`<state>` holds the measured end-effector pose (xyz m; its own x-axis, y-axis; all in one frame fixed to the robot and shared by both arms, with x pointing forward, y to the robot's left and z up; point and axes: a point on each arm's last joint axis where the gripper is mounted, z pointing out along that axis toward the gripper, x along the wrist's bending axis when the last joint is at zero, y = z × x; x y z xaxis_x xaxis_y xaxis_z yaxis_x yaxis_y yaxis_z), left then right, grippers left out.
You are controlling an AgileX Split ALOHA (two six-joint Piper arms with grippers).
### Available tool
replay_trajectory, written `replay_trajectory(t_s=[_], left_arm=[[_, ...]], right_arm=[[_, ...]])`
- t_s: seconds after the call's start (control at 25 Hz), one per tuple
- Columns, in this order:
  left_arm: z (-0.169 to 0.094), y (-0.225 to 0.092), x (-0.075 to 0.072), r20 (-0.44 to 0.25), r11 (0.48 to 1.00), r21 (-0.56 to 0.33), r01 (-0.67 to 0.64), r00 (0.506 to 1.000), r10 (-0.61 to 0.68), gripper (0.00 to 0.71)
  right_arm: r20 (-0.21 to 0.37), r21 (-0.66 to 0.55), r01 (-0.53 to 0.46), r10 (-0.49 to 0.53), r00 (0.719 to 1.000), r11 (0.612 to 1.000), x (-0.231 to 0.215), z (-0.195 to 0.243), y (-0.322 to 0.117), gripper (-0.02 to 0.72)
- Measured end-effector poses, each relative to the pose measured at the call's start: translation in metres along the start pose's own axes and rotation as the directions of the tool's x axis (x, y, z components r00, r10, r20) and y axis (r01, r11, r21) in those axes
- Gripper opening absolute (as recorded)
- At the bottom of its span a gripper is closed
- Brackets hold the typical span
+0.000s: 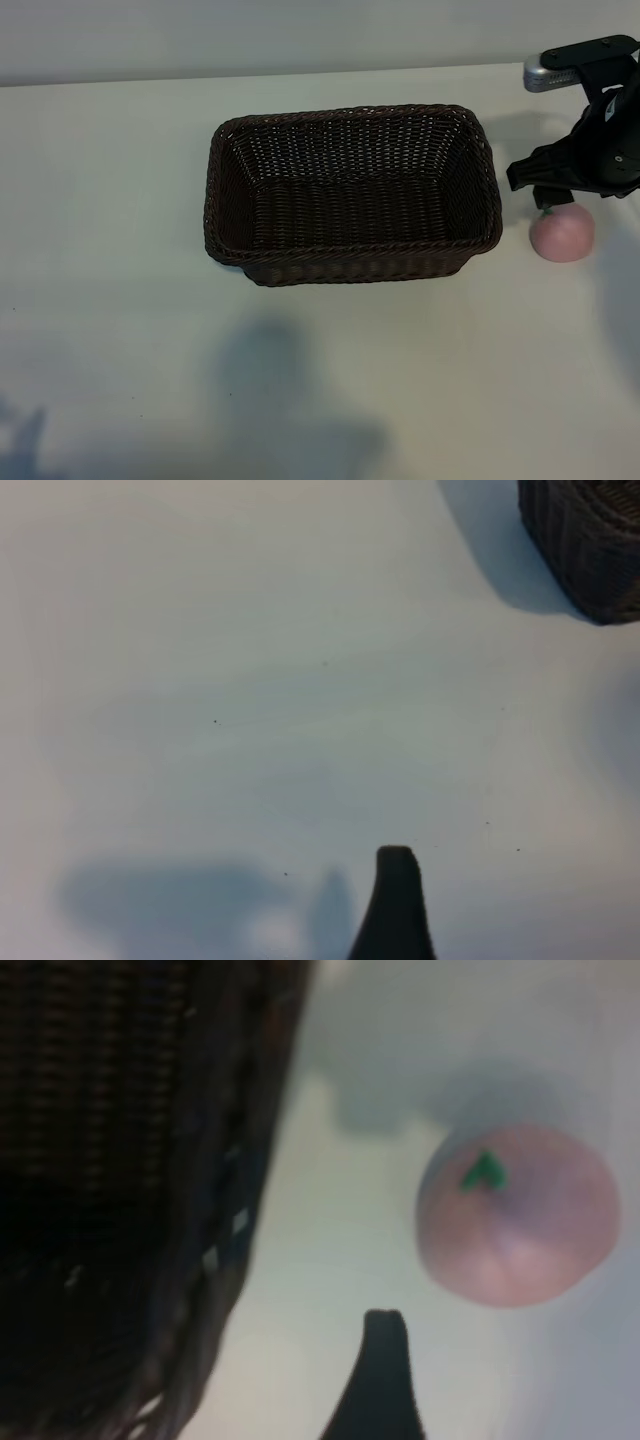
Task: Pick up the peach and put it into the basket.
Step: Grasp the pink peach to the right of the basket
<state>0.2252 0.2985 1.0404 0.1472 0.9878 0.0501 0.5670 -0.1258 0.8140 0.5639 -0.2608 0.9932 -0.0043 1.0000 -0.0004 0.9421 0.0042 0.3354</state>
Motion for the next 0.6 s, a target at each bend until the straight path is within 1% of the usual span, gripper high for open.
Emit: replay_trajectory(t_s=[0.28,0.6], left_arm=[[0.0,0.0,0.0,-0.004,1.0,-0.001,0.007,1.0,-0.007,0.594],[0.0,0.0,0.0,-0.004,1.0,-0.001,0.026,1.0,-0.026,0.594]], right_arm=[[0.026,0.056,-0.051,0.05,0.998,0.997,-0.017,0.03,0.001,0.595],[0.022,0.079,-0.057,0.056,0.998,0.995,-0.016,0.055,0.001,0.595]])
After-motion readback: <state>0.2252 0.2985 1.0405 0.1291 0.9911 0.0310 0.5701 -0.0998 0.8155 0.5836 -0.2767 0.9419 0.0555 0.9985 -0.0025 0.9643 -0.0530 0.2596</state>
